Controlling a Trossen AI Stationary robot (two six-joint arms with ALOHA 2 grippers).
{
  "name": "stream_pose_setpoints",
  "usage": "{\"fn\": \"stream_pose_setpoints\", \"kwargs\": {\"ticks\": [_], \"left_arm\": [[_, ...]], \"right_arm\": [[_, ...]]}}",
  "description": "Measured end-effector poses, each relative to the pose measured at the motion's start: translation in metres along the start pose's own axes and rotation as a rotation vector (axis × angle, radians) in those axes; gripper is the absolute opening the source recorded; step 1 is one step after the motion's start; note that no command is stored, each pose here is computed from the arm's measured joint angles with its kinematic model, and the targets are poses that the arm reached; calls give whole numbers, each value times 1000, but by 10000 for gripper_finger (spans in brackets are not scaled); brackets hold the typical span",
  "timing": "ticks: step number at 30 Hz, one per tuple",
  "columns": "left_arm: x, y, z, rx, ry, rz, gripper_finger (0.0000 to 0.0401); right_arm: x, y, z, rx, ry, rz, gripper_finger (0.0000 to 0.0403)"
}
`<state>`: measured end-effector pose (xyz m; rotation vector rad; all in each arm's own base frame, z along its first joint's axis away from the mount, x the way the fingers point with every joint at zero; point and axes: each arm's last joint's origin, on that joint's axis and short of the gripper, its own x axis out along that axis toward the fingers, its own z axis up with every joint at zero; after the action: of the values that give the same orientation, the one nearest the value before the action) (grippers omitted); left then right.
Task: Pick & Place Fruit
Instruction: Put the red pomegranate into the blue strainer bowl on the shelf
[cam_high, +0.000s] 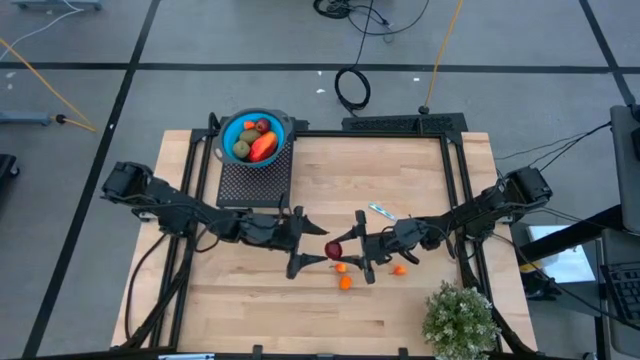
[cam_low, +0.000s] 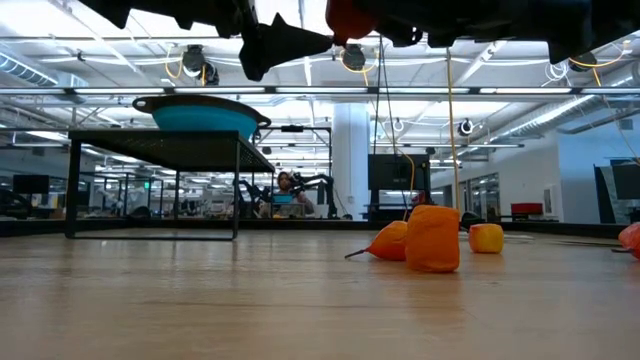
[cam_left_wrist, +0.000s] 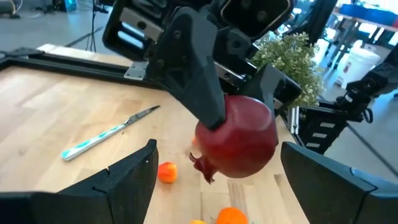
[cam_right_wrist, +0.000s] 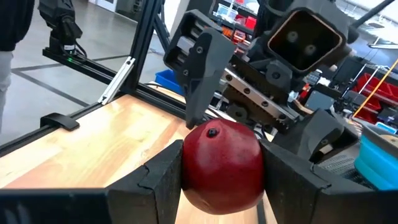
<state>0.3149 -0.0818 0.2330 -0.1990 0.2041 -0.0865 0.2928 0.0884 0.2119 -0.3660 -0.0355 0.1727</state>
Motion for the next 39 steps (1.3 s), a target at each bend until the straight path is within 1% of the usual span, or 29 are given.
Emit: {"fn": "stream_pose_setpoints", "kwargs": {"ticks": [2, 9, 12, 15, 19, 24, 28, 39], "left_arm": [[0, 0, 0, -27, 1, 1, 337], [0, 5, -2, -202, 23, 20, 337], [1, 8, -1, -254, 24, 27, 337], [1, 12, 0, -272, 16, 29, 337], [2, 15, 3, -318, -7, 32, 337], [2, 15, 5, -343, -29, 33, 337], [2, 16, 4, -377, -21, 38, 337], [3, 15, 3, -391, -27, 34, 337]], "right_arm": [[0, 1, 0, -21, -1, 1, 184], [-1, 3, 1, -86, -1, 3, 184], [-1, 3, 1, -94, 4, -7, 181], [-1, 2, 1, -110, 5, -11, 180], [-1, 1, 0, -126, 22, -48, 183], [-1, 2, 0, -140, 19, -36, 182], [-1, 2, 0, -143, 21, -35, 182], [2, 1, 4, -151, 4, -39, 184]]}}
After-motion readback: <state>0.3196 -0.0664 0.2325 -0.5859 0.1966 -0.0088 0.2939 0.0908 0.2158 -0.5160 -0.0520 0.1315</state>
